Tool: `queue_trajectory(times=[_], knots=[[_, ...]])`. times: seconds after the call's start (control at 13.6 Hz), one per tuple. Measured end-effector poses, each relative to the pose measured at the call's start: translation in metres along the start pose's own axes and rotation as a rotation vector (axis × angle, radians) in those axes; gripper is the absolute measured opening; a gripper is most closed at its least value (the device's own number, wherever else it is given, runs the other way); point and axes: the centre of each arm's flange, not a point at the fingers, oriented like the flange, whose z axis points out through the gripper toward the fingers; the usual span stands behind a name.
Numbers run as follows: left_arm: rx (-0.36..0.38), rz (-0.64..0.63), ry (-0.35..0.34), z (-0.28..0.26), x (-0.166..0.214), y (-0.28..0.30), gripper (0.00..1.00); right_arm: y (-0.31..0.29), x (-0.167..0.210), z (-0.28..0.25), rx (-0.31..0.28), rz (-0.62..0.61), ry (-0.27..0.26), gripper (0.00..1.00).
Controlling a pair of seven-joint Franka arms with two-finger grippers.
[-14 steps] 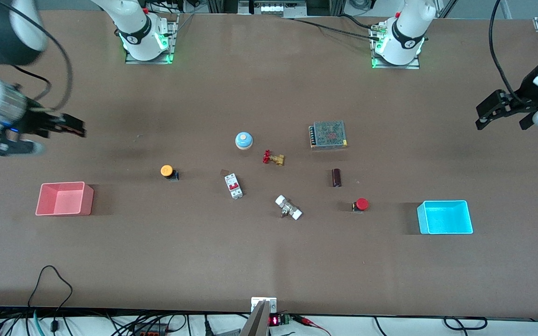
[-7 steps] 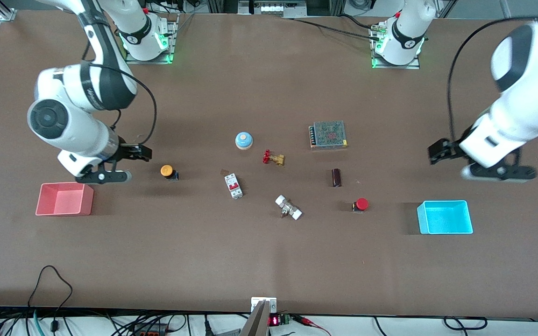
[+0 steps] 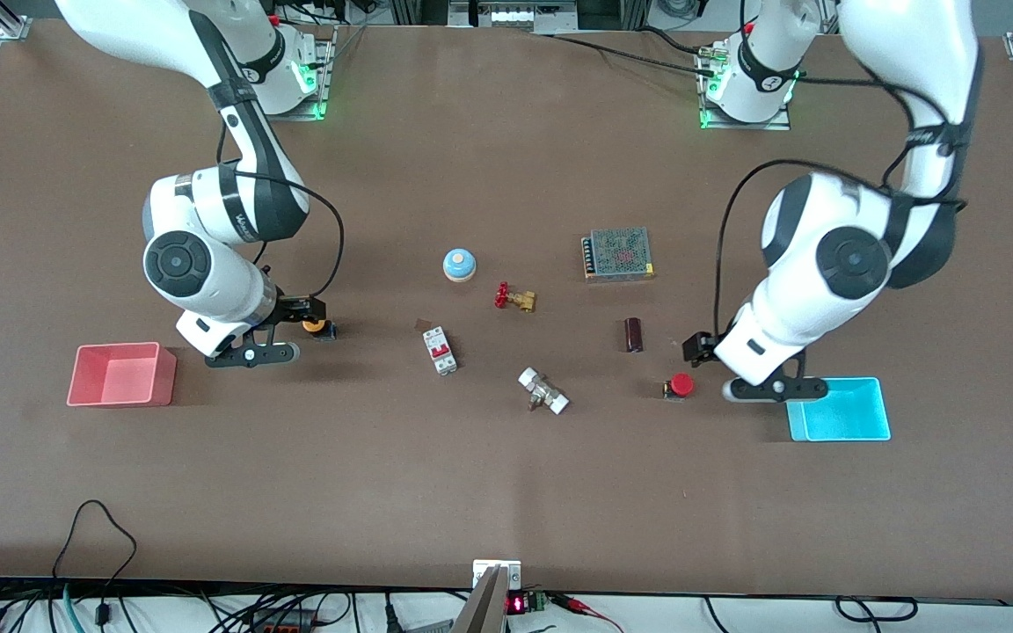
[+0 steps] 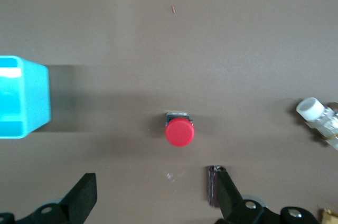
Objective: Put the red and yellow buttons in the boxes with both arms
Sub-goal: 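Grasp the yellow button with the right gripper while the left gripper grasps the red button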
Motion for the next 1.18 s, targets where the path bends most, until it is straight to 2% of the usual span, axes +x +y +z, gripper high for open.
queue_trajectory(times=[0.29, 0.44, 0.81, 0.96, 1.03, 1.18], knots=[[-0.006, -0.030, 0.023, 0.046, 0.009, 0.001, 1.00, -0.002, -0.012, 0.043, 0.005, -0.006, 0.035, 1.00], [-0.010, -0.040, 0.037, 0.068, 0.011, 0.005, 1.00, -0.009, -0.018, 0.059, 0.008, -0.019, 0.035, 1.00], [-0.002, -0.043, 0.012, 0.103, 0.004, 0.019, 1.00, -0.015, -0.017, 0.072, 0.010, -0.028, 0.049, 1.00], [0.001, -0.039, 0.004, 0.109, 0.002, 0.023, 0.97, -0.015, -0.016, 0.078, 0.010, -0.028, 0.053, 1.00], [0.002, -0.039, 0.001, 0.111, 0.001, 0.023, 0.90, -0.015, -0.016, 0.079, 0.010, -0.028, 0.052, 1.00], [0.003, -0.039, -0.001, 0.112, 0.001, 0.023, 0.68, -0.015, -0.016, 0.081, 0.009, -0.028, 0.050, 0.96]])
